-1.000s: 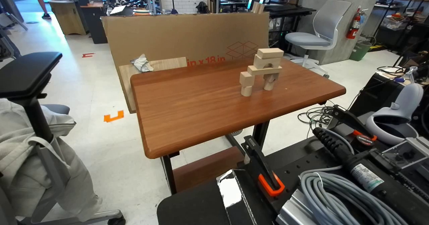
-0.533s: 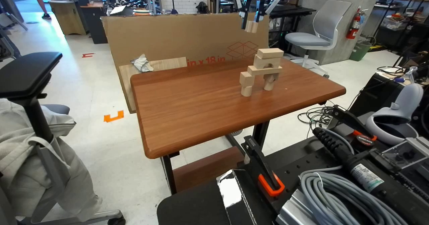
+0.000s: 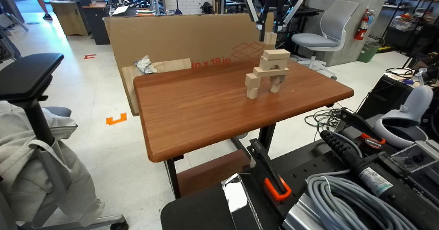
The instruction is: Put the star block on the wooden tower
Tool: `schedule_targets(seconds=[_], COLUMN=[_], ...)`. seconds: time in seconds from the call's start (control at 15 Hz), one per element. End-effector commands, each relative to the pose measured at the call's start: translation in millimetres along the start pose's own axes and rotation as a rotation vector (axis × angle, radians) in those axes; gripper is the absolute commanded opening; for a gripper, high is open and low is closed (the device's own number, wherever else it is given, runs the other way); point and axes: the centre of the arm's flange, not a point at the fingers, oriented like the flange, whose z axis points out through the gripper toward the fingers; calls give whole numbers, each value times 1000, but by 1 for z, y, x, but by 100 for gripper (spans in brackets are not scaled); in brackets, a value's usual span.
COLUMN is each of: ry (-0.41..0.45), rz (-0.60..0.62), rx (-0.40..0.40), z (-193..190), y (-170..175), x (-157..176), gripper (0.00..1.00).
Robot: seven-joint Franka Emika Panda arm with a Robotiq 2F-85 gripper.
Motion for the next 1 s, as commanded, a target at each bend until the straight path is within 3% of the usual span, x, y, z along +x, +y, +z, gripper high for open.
schedule_targets(seconds=[0.0, 0.87, 0.93], ry=[47, 76, 75], rz=[19, 6, 7], rx=[-54, -65, -66], z=[-7, 13, 13], y=[2, 11, 11], x=[-25, -29, -29], gripper=[7, 7, 53])
